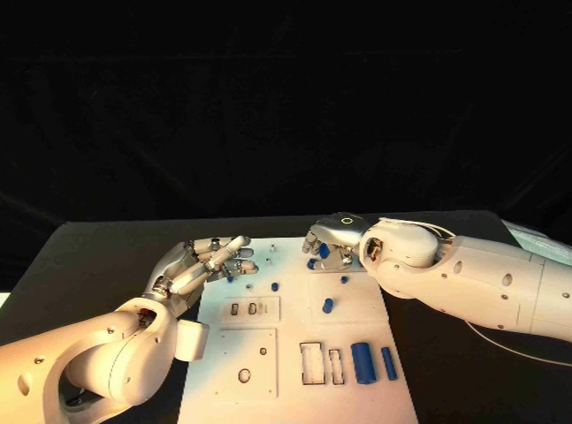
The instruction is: Assemble the parts on the task board
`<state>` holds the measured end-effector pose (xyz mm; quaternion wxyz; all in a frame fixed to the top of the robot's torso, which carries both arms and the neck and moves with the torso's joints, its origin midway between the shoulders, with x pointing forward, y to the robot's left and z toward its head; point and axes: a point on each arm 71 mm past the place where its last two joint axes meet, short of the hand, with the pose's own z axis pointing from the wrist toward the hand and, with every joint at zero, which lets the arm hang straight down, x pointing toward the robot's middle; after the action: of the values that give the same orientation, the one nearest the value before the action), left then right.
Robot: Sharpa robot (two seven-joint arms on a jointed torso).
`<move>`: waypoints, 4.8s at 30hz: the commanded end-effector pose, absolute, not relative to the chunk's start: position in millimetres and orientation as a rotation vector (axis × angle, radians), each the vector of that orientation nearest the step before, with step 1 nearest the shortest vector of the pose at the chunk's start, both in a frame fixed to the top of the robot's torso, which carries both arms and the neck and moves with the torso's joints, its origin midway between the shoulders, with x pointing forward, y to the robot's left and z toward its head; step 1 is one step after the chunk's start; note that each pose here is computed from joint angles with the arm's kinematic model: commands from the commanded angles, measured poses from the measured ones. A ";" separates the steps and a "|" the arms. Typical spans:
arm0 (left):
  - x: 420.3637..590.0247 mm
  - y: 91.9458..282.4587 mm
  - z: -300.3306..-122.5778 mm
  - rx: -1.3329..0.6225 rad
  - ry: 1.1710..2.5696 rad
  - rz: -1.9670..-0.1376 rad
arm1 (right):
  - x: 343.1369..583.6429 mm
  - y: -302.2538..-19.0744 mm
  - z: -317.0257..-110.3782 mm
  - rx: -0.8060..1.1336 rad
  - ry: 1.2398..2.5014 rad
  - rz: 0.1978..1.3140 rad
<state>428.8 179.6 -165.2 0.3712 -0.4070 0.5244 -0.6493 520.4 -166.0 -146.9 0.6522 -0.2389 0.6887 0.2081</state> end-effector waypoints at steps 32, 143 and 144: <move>430.6 182.7 -166.3 -1.075 1.354 -1.666 | 518.3 -161.2 -141.8 -0.576 1.488 0.467; 435.5 189.5 -166.7 -1.078 1.373 -1.697 | 512.2 -226.3 -117.4 -0.047 1.623 0.432; 435.5 189.5 -166.7 -1.078 1.373 -1.698 | 512.7 -225.5 -117.5 -0.048 1.621 0.427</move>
<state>436.1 192.2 -168.0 0.3562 -0.4221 0.5294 -0.6440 511.3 -224.1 -115.7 0.6699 -0.0196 0.7094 0.2182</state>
